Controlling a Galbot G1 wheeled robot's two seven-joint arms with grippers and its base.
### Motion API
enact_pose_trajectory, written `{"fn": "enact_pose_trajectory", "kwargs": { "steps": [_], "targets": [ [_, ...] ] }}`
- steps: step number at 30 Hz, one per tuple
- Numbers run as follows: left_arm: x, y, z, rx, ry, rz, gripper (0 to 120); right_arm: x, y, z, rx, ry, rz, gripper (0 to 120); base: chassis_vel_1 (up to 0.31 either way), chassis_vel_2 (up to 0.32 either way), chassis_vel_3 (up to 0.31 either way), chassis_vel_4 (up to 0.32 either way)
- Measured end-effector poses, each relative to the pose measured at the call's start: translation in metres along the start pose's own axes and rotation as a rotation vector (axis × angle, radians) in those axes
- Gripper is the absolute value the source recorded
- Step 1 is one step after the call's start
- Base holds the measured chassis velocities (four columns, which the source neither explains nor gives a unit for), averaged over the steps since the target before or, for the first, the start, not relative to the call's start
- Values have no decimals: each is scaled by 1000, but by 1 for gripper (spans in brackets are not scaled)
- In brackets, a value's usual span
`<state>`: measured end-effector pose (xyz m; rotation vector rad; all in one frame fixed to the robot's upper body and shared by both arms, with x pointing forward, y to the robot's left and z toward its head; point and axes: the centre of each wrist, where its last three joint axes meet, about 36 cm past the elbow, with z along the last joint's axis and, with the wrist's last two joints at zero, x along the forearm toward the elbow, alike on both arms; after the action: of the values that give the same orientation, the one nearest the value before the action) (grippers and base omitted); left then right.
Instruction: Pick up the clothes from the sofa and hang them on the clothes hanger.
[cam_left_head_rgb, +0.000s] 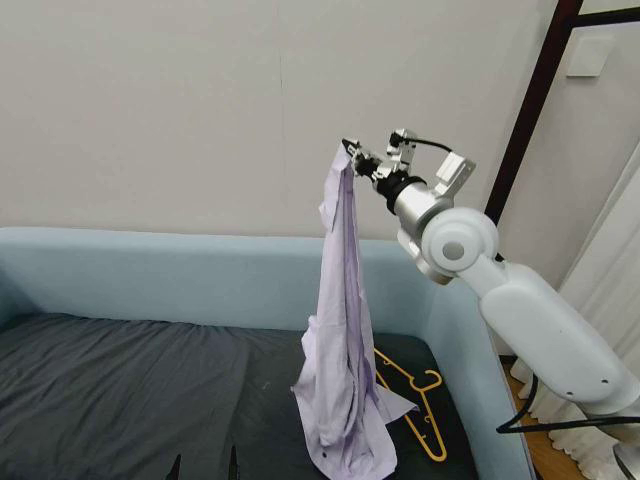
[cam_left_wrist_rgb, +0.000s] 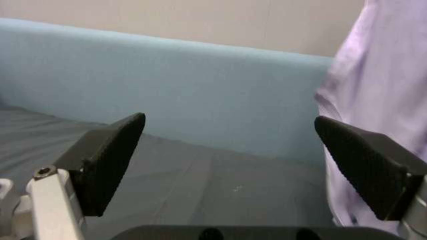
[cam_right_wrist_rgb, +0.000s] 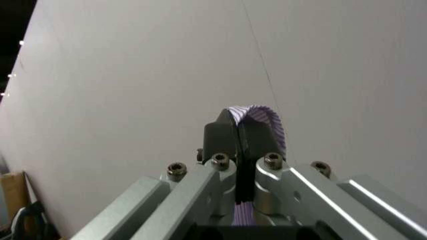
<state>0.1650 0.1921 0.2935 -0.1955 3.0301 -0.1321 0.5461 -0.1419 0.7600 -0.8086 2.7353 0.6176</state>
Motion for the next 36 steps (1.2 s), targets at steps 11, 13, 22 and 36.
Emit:
{"fn": "enact_pose_trajectory", "kwargs": {
  "steps": [11, 13, 22, 36],
  "targets": [
    [4, -1, 1, -2, 1, 11, 100, 2, 23, -26, 1, -50, 40, 0, 0, 0, 0, 0],
    [6, -2, 2, -3, 5, 12, 100, 18, 13, -17, -8, -25, 73, 0, 0, 0, 0, 0],
    [7, -6, 11, -5, 23, 24, 100, 156, -52, 46, -3, 202, 262, 0, 0, 0, 0, 0],
    [7, -9, 16, -8, 31, 35, 100, 261, -61, 121, 18, 460, 414, 0, 0, 0, 0, 0]
  ]
}}
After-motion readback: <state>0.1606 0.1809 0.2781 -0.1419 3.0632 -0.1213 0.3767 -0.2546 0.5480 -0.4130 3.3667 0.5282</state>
